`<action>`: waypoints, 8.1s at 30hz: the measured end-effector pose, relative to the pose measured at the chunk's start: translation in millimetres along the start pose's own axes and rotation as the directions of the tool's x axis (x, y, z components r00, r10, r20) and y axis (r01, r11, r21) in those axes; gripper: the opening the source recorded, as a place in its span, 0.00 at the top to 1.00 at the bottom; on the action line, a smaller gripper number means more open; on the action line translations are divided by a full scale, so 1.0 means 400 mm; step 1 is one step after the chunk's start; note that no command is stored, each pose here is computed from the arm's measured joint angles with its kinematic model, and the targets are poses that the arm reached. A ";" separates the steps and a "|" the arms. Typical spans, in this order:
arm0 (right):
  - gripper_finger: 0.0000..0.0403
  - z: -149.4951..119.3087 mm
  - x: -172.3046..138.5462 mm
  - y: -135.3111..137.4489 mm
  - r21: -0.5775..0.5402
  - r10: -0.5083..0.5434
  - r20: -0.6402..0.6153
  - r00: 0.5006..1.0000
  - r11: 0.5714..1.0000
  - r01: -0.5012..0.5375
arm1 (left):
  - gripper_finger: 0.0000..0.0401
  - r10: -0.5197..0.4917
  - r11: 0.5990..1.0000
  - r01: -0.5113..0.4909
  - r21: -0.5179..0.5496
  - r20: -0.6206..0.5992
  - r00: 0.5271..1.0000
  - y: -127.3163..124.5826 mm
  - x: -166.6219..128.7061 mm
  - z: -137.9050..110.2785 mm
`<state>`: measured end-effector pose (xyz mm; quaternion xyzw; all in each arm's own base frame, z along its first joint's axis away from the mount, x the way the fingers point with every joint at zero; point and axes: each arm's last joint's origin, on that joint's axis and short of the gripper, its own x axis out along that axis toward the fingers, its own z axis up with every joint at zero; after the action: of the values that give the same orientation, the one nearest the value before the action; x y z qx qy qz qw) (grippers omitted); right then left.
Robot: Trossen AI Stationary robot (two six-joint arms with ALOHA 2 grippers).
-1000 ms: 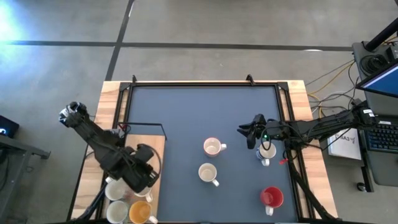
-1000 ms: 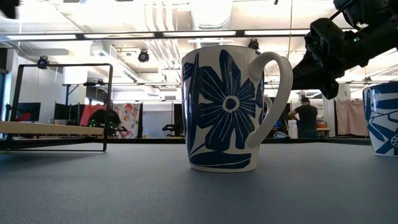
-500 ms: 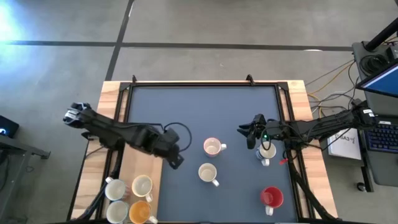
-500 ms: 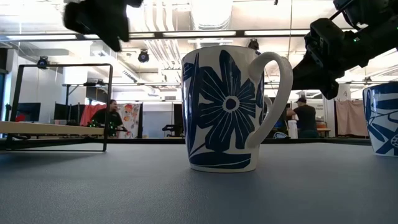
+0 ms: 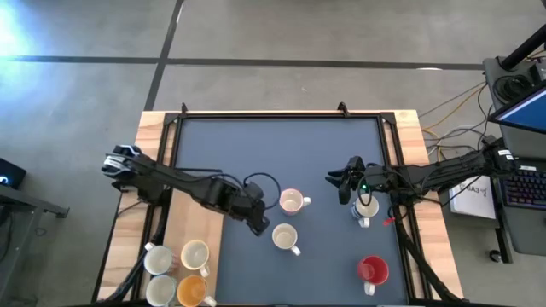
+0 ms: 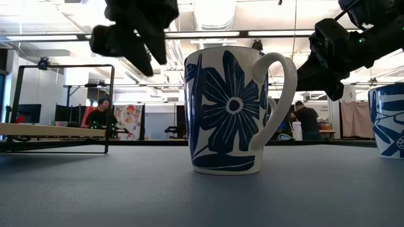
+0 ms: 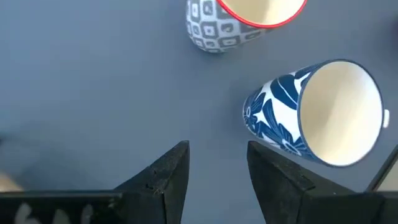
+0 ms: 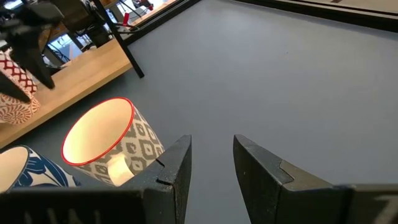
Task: Place coffee mugs
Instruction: Put the patterned dark blue mug on the shelf
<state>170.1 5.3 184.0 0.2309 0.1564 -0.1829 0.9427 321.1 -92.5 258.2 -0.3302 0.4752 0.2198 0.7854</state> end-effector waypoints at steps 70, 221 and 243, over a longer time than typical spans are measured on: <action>0.73 0.000 0.000 0.000 0.001 0.001 0.002 1.000 1.000 -0.001 | 0.98 -0.053 0.968 0.075 0.240 -0.100 0.994 -0.110 0.156 0.053; 0.73 0.000 0.000 0.000 0.000 0.000 0.000 1.000 1.000 0.000 | 0.91 0.052 -0.135 0.446 0.885 -0.443 0.895 0.310 -0.254 -0.285; 0.73 0.000 0.000 0.000 0.000 0.000 0.000 1.000 1.000 0.000 | 0.91 0.031 -0.134 0.490 0.861 -0.490 0.871 0.309 -0.256 -0.288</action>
<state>170.1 5.3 184.1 0.2310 0.1563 -0.1830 0.9427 124.2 -95.0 273.1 0.2397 0.5419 -0.4092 0.6939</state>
